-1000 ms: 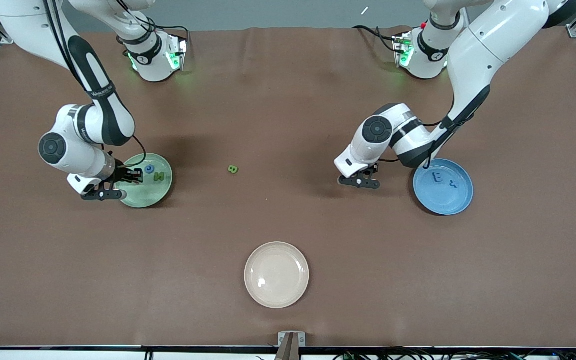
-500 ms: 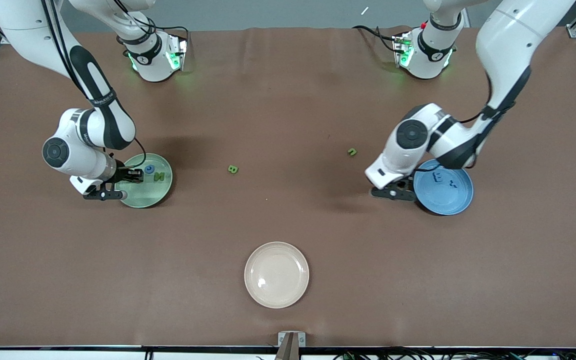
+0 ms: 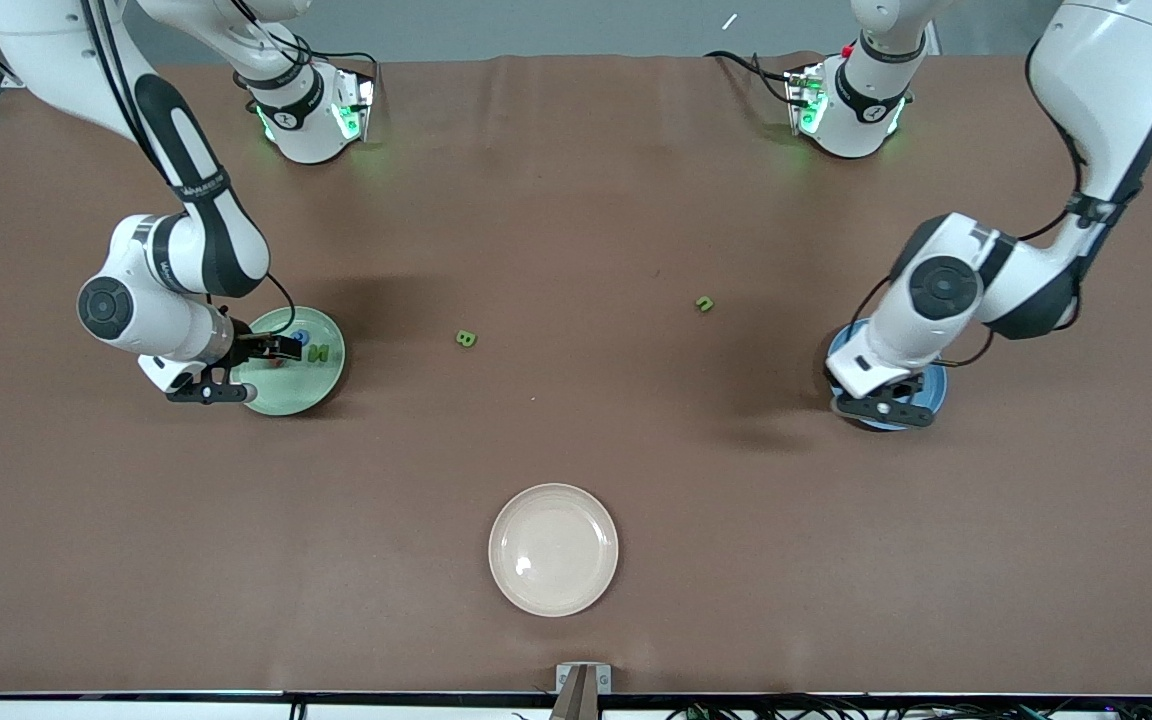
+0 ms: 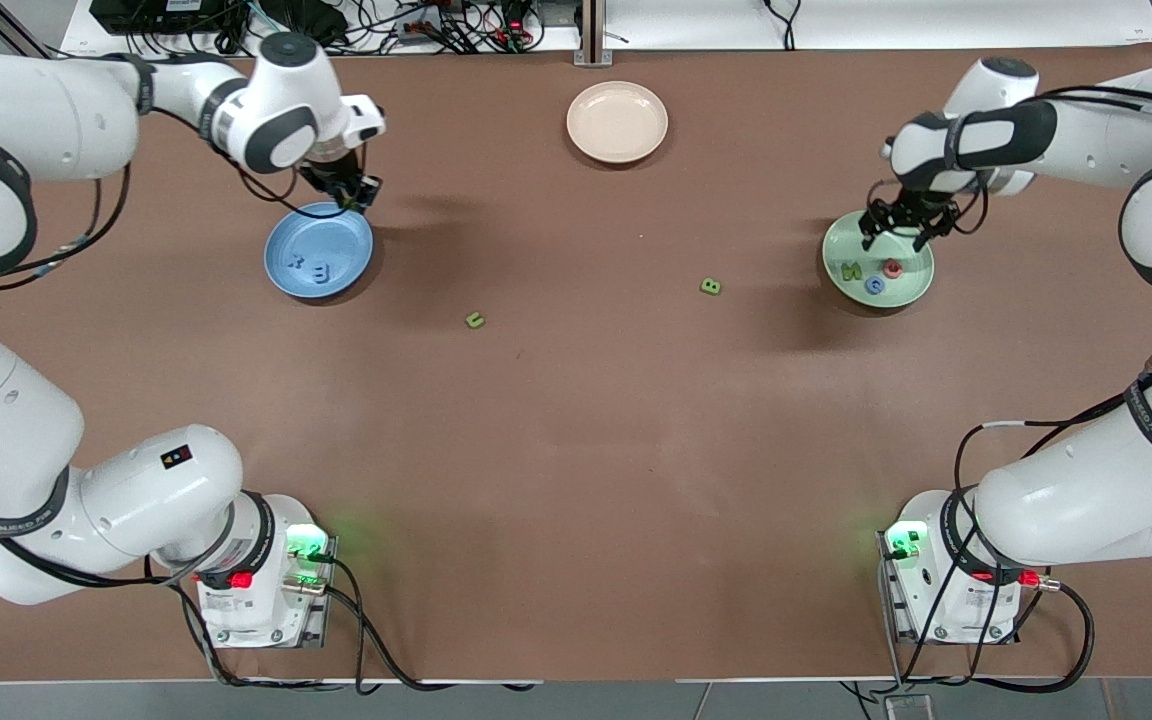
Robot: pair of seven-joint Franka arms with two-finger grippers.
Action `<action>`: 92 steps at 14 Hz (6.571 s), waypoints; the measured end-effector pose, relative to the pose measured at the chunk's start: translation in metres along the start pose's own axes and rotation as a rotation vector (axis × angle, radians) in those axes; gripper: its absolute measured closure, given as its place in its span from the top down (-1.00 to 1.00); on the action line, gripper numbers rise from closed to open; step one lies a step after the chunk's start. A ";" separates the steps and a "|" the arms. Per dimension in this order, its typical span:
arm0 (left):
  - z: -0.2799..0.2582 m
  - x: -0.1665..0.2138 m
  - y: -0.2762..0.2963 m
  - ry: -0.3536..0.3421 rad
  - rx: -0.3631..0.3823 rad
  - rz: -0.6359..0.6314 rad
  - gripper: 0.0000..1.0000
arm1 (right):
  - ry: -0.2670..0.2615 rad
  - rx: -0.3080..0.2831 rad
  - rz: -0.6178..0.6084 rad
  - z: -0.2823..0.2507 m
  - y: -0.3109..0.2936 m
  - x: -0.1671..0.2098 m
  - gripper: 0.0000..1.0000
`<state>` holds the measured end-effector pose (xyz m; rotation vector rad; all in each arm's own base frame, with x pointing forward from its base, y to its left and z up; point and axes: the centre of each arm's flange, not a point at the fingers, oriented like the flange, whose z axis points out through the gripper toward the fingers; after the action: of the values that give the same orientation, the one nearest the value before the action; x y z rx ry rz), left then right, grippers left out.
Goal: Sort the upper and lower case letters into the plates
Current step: 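Grasp the green B with the right gripper while the left gripper withdraws, then lower the B into the green plate while the left gripper grasps the u, then release the B with the right gripper while the left gripper lifts the u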
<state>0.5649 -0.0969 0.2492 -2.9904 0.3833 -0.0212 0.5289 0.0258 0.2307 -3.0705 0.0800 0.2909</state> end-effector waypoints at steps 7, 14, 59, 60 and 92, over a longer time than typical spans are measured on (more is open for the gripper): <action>0.035 -0.010 -0.039 -0.029 -0.026 0.025 -0.27 | 0.109 -0.009 0.175 -0.002 -0.202 -0.043 1.00; 0.061 -0.016 -0.046 -0.043 -0.046 0.040 -0.27 | 0.171 0.007 0.226 0.056 -0.252 -0.061 0.85; -0.009 -0.092 0.251 -0.147 -0.175 -0.738 1.00 | 0.070 -0.027 -0.039 0.032 -0.012 0.017 -0.30; -0.003 -0.095 0.254 -0.150 -0.165 -0.747 1.00 | 0.064 -0.028 -0.038 0.035 -0.009 0.016 -0.30; 0.030 -0.089 0.258 -0.118 -0.104 -0.859 -0.45 | 0.012 -0.023 -0.070 0.046 0.006 0.011 0.40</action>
<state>0.4145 -0.3183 0.1869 -2.9723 -0.9357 0.0942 0.5312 0.0218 0.1830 -3.0897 -0.0301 0.2718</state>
